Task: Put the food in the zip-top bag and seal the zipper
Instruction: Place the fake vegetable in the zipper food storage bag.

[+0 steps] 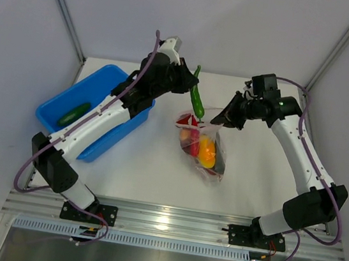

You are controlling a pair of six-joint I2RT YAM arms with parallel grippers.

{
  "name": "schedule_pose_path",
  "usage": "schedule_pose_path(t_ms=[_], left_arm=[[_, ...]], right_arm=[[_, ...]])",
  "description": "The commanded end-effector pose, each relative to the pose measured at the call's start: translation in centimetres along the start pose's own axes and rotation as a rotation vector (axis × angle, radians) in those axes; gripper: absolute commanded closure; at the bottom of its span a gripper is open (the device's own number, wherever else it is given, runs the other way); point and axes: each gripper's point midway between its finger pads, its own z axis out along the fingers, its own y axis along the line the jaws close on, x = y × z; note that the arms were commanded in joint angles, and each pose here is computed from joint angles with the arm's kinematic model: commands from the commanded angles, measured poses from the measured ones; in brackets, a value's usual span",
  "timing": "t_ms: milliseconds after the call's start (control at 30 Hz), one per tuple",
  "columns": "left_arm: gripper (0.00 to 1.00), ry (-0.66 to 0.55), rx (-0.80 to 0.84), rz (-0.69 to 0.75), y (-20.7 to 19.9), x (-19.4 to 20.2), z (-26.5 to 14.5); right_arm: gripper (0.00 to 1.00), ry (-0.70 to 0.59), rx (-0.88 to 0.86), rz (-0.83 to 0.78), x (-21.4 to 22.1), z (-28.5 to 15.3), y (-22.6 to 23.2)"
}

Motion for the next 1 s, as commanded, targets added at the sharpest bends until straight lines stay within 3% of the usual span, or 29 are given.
schedule_pose_path(t_ms=[0,267,533,800,967], left_arm=[[0.99,-0.078,0.005,0.061,-1.7,-2.3,-0.1],[0.99,-0.069,-0.037,0.154,-2.5,-0.4,1.2],[0.99,-0.05,-0.051,0.209,-2.3,1.1,1.2],[0.99,-0.014,-0.011,0.206,-3.1,2.8,1.5],[0.99,0.019,-0.002,0.161,-3.1,4.2,2.1]], right_arm=[[1.0,-0.013,-0.159,0.005,-0.8,-1.5,4.3],[1.0,-0.014,-0.182,0.072,-1.4,-1.8,4.9],[1.0,-0.026,-0.244,0.294,-3.0,-1.7,5.4],[1.0,0.011,-0.275,0.48,-3.7,-0.9,5.5],[1.0,-0.031,-0.269,0.546,-4.5,-1.0,5.5]])
